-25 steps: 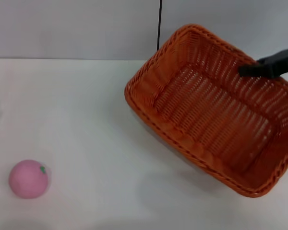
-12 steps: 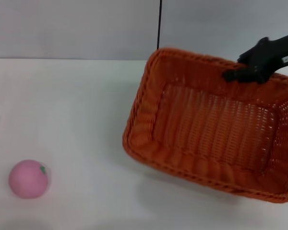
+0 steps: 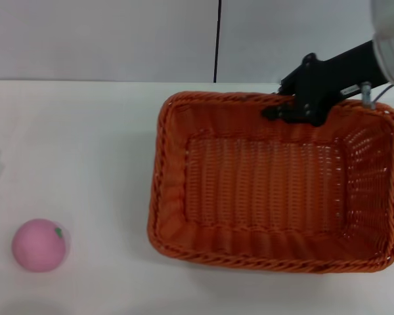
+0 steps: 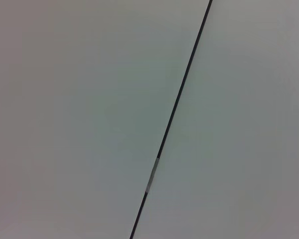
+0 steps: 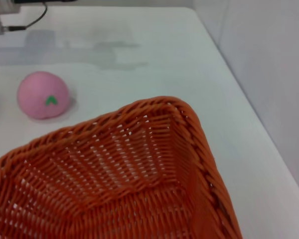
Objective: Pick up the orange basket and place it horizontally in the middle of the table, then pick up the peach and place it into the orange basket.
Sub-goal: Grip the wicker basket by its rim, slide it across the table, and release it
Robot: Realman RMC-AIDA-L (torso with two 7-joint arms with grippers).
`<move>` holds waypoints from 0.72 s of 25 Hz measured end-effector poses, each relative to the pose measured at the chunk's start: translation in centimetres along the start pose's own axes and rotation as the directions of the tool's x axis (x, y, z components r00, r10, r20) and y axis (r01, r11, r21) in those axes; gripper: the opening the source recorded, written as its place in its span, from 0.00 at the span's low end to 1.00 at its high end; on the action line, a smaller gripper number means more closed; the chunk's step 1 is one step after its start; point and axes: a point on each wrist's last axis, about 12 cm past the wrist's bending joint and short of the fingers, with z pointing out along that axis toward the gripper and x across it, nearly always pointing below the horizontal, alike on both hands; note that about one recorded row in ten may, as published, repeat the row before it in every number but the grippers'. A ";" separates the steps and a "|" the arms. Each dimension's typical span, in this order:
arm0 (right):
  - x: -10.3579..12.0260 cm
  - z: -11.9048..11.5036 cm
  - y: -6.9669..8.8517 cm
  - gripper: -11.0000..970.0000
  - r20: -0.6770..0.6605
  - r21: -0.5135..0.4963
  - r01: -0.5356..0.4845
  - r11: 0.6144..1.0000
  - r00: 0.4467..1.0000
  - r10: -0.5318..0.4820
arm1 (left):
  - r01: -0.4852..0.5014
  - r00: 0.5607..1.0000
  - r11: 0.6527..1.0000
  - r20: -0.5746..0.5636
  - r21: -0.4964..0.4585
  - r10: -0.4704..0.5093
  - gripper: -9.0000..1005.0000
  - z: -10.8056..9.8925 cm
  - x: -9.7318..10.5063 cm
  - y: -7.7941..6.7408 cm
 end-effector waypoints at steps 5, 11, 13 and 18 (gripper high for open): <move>-0.3 1.8 0.3 0.17 -0.059 -0.007 0.052 0.999 0.997 -0.052 | 0.004 1.000 1.000 0.003 0.004 -0.004 0.84 -0.1 0.0 -0.1; -0.3 2.9 0.5 0.17 -0.091 0.005 0.083 0.997 0.992 -0.082 | 0.005 1.000 1.000 0.005 0.008 -0.005 0.84 0.1 0.0 -0.2; -0.4 3.1 0.5 0.17 -0.097 0.008 0.101 0.995 0.990 -0.100 | 0.006 1.000 1.000 0.006 0.009 -0.006 0.84 0.1 0.0 -0.2; -0.6 3.7 0.5 0.17 -0.095 0.020 0.146 0.989 0.985 -0.144 | 0.011 1.000 1.000 -0.001 0.008 -0.011 0.84 0.1 0.2 -0.3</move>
